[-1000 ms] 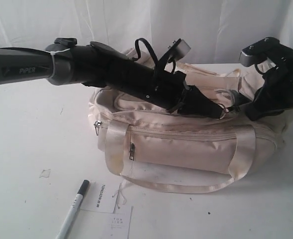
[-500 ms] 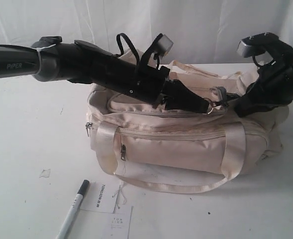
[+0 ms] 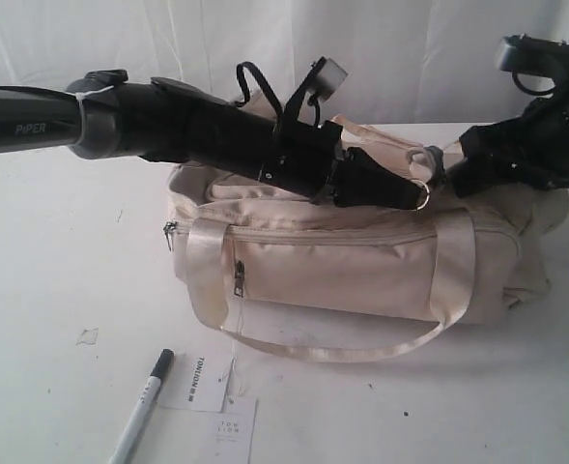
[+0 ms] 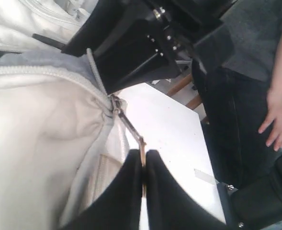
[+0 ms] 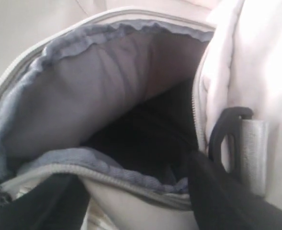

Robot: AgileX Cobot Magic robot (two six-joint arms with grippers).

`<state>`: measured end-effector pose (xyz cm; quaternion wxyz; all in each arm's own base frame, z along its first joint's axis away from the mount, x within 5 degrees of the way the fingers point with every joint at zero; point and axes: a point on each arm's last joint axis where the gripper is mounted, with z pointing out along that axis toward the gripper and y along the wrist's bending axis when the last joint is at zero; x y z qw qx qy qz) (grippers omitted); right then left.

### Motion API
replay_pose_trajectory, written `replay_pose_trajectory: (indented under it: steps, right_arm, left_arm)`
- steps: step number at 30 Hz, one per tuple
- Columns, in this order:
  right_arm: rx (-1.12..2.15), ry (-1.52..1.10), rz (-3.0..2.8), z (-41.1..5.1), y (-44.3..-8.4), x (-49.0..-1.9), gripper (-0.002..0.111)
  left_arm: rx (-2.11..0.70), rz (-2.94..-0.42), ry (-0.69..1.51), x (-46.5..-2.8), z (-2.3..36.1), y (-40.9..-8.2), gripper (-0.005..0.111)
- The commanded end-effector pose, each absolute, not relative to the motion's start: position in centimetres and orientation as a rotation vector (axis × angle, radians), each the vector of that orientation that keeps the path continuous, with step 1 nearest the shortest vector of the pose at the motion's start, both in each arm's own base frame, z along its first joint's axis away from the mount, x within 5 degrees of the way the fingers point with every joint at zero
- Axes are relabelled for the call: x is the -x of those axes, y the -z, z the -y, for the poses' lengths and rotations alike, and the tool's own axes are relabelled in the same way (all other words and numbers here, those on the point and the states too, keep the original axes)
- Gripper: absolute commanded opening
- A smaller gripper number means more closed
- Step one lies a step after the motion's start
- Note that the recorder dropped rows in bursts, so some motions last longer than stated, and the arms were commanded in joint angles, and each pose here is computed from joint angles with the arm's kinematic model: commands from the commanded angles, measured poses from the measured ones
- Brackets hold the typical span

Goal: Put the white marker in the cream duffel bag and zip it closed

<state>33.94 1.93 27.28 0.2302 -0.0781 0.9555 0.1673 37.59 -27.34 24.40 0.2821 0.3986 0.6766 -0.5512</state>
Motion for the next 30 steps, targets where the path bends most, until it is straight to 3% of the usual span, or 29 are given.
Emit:
replay_pose_trajectory:
  steps: [1, 15, 20, 30]
  right_arm:
    - [0.097, -0.449, -2.556, -1.0, -29.6, -34.8, 0.057]
    - [0.528, -0.545, -2.704, -1.8, -30.8, -32.6, 0.057]
    - [0.304, -0.552, -2.714, -1.6, -30.9, -33.0, 0.057]
    - [0.117, -0.688, -2.829, -1.9, -27.6, -34.7, 0.057]
  left_arm:
    - [-1.193, -1.74, 1.485, -36.2, 28.0, -24.8, 0.0]
    - [-1.099, -1.791, 1.312, -37.3, 28.5, -24.4, 0.0]
    - [-1.197, -1.807, 1.352, -36.7, 28.5, -23.5, 0.0]
    - [-1.25, -1.871, 1.381, -36.6, 28.6, -21.5, 0.0]
